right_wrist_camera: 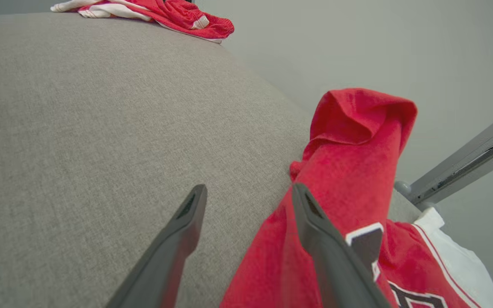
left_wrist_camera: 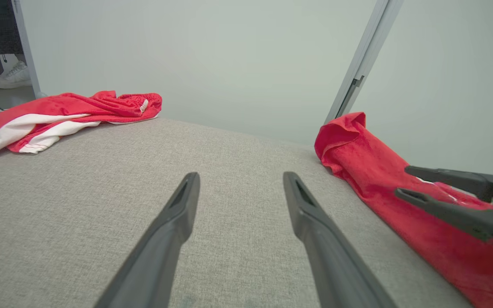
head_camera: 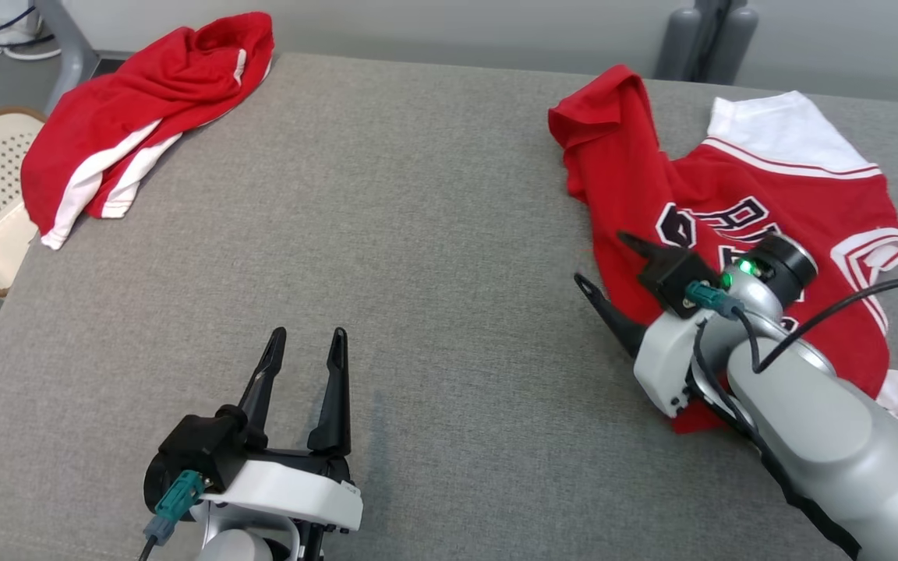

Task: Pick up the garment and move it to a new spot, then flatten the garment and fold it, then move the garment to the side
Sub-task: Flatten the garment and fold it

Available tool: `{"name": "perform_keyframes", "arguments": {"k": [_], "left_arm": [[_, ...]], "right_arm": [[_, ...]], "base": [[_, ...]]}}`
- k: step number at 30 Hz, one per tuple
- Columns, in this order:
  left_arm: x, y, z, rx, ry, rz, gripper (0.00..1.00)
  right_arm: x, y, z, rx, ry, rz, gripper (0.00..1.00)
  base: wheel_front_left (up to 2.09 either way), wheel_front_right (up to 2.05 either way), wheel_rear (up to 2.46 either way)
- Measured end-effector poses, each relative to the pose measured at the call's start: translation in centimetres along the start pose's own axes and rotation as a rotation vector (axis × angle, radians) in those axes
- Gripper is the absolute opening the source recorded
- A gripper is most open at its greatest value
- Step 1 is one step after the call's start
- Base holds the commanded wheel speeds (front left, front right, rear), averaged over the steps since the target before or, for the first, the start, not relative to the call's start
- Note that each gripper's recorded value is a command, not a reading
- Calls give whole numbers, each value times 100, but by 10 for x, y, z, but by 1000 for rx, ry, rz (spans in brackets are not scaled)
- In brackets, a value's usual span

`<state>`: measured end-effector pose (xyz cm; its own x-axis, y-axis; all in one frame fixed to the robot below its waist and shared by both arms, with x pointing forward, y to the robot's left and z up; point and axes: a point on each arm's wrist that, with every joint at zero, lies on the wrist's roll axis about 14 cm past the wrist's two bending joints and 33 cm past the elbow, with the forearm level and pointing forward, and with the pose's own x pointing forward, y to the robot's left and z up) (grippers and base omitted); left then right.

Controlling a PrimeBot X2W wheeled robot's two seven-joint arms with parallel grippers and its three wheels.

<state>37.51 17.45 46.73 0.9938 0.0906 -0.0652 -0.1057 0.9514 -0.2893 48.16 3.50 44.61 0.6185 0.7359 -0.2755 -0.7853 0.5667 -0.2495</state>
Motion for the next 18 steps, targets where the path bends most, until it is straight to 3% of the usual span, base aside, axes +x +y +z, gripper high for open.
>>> {"name": "perform_keyframes", "arguments": {"k": [17,18], "left_arm": [[-5,-5,-1,5,5,-22,100],[-5,-3,-2,4,5,-19,100]], "right_arm": [[-21,1,-69,17,331,-16,100],[-20,1,-71,13,341,-13,79]], "base": [[0,0,0],[0,0,0]]}}
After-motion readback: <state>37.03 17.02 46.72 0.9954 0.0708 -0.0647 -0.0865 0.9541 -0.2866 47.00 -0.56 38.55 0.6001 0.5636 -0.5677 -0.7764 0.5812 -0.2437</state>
